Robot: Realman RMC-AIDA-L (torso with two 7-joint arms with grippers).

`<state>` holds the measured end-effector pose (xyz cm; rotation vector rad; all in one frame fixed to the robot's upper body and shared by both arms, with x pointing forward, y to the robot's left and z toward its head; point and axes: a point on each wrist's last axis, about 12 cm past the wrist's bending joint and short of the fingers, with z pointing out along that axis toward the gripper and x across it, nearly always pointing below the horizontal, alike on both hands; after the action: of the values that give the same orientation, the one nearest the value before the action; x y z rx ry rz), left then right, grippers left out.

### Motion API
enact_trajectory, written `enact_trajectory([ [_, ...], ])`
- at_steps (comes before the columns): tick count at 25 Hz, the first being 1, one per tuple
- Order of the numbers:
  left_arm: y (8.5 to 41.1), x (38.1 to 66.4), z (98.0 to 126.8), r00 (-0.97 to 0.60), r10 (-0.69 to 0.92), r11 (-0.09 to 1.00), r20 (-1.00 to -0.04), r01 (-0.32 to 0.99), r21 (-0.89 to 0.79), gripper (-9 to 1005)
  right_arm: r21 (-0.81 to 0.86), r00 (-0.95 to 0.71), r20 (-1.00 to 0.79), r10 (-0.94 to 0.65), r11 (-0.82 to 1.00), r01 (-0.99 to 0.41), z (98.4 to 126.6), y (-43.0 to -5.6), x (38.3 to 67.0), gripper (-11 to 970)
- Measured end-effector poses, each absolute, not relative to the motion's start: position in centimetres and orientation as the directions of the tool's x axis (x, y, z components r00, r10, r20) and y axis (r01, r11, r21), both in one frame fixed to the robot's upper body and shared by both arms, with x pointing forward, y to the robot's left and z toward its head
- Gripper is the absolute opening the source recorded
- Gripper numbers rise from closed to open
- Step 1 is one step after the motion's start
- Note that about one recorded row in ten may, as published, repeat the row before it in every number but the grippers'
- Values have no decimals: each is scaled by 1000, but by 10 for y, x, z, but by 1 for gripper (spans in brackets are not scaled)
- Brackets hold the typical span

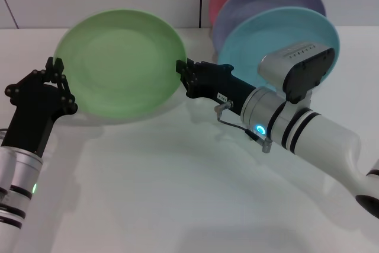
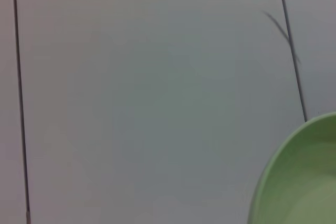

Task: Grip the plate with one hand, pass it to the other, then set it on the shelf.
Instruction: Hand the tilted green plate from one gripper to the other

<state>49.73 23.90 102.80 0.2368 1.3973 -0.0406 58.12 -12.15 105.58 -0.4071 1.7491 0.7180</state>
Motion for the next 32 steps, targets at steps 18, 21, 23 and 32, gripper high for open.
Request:
enact_trajectory([
  [18, 238, 498, 1029, 179, 111, 975, -978, 170, 142, 125, 254, -298, -951, 81, 754, -606, 1056, -120, 583, 59],
  [21, 239, 498, 1029, 179, 112, 975, -978, 169, 142, 125, 253, -298, -951, 80, 754, -606, 1056, -120, 583, 55],
  [23, 239, 498, 1029, 178, 112, 975, -978, 168, 142, 126, 253, -298, -951, 80, 754, -606, 1056, -120, 583, 55],
  [32, 239, 499, 1029, 178, 112, 976, -978, 166, 142, 128, 253, -299, -951, 79, 757, -603, 1056, -121, 583, 51],
])
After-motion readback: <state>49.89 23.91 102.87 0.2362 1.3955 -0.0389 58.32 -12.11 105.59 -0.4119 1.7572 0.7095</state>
